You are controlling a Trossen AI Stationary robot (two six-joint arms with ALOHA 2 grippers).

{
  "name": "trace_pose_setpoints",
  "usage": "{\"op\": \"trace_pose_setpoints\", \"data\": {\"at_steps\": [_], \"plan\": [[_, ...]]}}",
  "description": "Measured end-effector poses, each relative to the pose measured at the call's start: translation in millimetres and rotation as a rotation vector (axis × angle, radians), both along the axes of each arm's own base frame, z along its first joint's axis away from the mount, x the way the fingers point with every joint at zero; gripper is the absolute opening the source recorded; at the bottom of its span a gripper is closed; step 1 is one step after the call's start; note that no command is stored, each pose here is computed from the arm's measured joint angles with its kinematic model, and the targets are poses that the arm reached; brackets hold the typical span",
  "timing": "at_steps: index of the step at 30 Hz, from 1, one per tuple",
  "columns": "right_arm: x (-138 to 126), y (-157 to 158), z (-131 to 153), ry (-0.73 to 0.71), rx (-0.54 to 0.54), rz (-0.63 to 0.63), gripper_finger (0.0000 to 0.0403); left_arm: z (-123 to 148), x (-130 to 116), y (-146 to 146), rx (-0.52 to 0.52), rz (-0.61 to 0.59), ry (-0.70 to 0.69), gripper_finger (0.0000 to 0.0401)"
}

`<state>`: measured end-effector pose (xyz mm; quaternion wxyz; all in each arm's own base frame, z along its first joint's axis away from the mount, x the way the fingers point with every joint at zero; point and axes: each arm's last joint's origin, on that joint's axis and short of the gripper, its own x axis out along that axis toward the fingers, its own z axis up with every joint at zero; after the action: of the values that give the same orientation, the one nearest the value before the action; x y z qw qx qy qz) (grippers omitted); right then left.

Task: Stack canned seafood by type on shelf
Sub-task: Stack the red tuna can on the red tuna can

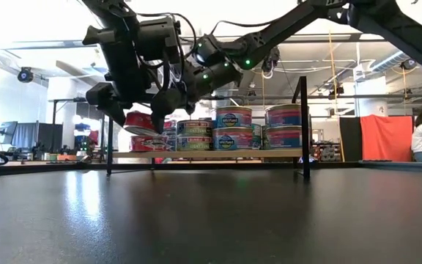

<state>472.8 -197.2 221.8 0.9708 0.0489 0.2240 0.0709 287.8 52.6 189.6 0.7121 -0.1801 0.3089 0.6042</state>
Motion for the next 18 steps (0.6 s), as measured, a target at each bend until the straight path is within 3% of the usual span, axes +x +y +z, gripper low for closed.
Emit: {"op": "trace_pose_setpoints", "data": {"at_steps": [18], "plan": [[5.8, 8.5, -11.3, -0.009, 0.09, 0.111, 0.0012, 0.8, 1.4, 0.7, 0.022, -0.009, -0.001, 0.04]]}}
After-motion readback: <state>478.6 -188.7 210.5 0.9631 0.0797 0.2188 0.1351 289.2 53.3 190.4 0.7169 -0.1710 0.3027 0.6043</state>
